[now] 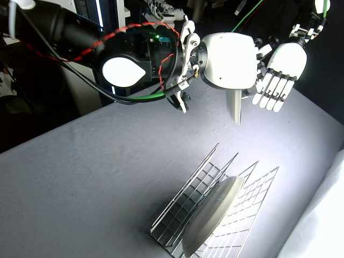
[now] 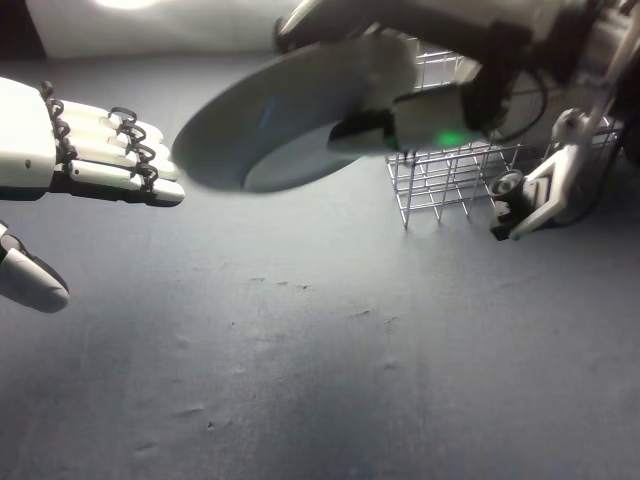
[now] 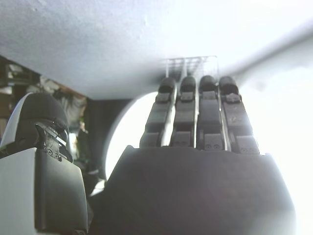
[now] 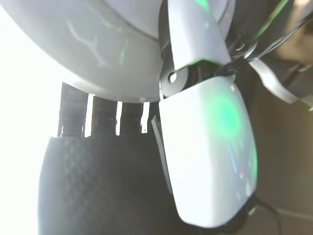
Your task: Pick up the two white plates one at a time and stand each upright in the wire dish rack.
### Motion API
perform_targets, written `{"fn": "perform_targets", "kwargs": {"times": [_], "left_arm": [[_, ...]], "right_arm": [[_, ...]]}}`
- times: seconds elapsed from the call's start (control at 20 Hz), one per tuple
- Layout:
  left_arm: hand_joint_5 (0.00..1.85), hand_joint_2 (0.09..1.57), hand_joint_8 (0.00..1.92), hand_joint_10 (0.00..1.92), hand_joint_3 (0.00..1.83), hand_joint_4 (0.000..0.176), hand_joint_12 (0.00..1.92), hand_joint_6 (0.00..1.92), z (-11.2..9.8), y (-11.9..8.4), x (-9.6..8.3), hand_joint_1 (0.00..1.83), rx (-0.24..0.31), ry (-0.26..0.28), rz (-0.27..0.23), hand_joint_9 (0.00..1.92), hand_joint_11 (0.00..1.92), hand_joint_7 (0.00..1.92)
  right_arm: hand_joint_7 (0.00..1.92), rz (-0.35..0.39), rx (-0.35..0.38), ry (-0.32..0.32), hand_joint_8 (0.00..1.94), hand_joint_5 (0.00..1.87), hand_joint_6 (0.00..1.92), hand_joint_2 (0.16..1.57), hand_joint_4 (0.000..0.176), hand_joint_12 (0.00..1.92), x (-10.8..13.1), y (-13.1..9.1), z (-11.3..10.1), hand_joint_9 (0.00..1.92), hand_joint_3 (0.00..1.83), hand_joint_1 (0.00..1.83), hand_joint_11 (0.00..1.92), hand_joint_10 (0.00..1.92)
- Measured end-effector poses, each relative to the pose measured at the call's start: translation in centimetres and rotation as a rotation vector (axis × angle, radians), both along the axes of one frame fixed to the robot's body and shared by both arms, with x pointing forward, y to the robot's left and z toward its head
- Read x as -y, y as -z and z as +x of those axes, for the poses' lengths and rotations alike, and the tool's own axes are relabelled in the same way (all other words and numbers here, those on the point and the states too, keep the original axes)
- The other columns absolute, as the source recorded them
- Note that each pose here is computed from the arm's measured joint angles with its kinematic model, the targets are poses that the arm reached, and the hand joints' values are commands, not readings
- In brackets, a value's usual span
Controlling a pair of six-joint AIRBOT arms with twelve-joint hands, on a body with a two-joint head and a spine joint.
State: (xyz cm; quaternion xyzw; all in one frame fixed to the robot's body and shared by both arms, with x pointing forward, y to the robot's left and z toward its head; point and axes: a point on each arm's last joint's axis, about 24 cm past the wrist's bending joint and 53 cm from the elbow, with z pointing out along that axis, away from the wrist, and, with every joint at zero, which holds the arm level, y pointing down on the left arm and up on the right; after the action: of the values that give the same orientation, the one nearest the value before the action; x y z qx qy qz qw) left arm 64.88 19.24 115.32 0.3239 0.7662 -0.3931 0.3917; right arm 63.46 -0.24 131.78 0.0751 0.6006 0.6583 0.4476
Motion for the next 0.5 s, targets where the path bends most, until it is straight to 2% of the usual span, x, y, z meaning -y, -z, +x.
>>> {"fn": "perform_targets", "kwargs": {"times": [0.2,0.5], "left_arm": [[0.0,1.07,0.0,0.0,0.0,0.0,0.0,0.0,-0.1,0.1,0.0,0.0,0.0,0.002,0.003,0.0,0.0,0.0],[0.0,1.07,0.0,0.0,0.0,0.0,0.0,0.0,-0.1,0.0,0.2,0.0,0.001,0.008,0.002,0.0,0.0,0.0]], "right_arm": [[0.97,0.059,-0.13,0.043,0.97,0.94,1.0,1.11,0.0,1.22,1.9,0.2,1.5,0.96,0.0,1.38,0.84,1.14],[0.97,0.046,-0.167,0.086,0.99,0.91,1.05,1.12,0.0,1.26,3.7,1.0,2.9,0.93,0.0,1.38,0.78,1.18]]}}
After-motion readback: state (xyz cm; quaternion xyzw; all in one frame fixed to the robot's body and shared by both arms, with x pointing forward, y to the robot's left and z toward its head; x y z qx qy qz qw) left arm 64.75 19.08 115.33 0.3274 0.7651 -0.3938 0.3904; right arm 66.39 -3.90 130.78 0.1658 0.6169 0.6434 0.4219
